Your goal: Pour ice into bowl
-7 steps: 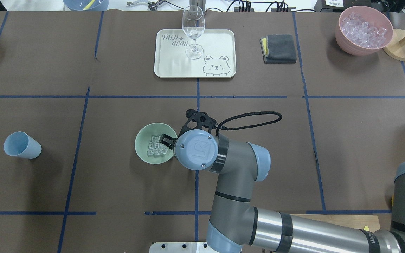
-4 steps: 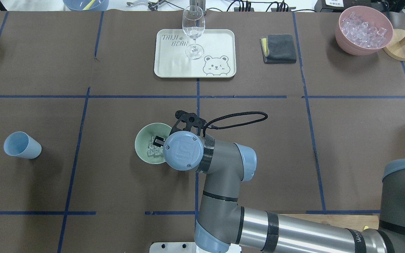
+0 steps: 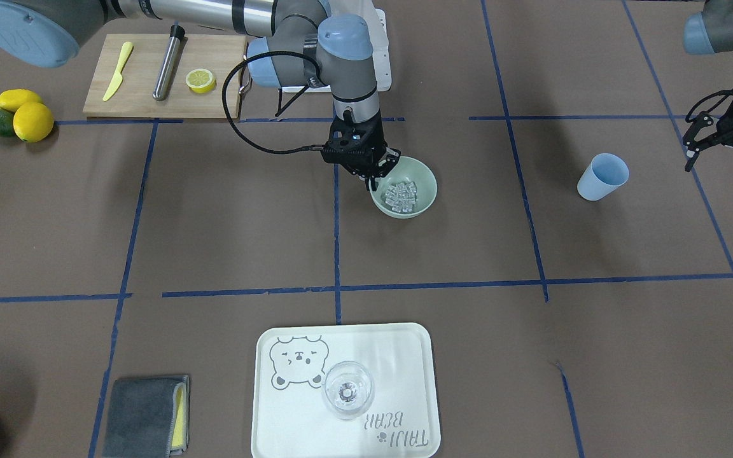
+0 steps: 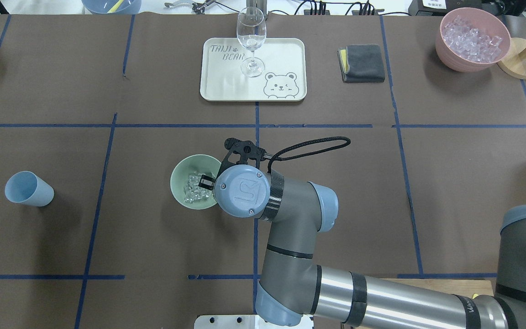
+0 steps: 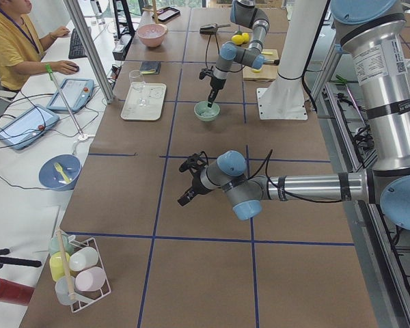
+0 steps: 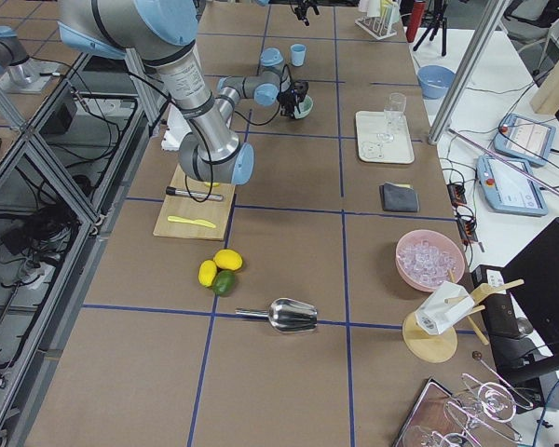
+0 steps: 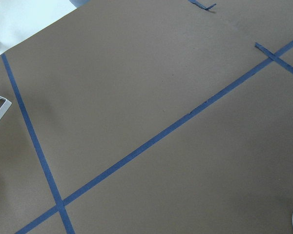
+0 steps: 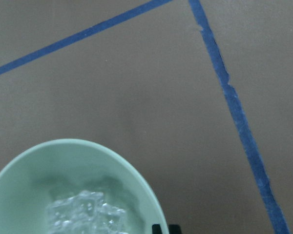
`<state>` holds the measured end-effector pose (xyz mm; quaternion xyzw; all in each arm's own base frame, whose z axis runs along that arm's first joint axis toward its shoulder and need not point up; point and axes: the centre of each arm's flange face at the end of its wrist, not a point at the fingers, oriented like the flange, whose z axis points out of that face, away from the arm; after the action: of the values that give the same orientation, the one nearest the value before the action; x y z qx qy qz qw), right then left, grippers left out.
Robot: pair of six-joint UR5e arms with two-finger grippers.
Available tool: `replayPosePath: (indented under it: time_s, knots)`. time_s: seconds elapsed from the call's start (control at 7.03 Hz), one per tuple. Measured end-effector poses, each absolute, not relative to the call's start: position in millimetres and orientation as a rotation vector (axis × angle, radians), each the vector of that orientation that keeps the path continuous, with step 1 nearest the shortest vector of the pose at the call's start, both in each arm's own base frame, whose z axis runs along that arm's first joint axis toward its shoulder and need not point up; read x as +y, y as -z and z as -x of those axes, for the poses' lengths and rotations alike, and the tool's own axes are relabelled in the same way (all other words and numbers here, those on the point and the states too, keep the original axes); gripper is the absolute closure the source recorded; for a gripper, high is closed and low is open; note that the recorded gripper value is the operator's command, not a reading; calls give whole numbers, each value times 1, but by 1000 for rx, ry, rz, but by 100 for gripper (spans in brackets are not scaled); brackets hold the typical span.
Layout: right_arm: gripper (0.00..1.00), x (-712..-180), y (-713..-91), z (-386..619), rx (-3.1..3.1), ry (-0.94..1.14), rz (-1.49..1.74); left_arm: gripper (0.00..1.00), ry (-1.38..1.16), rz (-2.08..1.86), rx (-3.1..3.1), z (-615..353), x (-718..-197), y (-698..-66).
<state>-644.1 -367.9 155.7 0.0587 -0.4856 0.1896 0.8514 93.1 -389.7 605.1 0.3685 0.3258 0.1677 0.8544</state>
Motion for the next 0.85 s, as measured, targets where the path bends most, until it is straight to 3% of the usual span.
replayPosePath:
  time_s: [0.28,0.85]
  knots:
    - [100,-388,-184,558,-1068,-412,-78,0,-353,-777,686,-93,-390,-605]
    - [100,-401,-334,382,-929,-309,-107,0,-350,-782,686,-93,-391,-602]
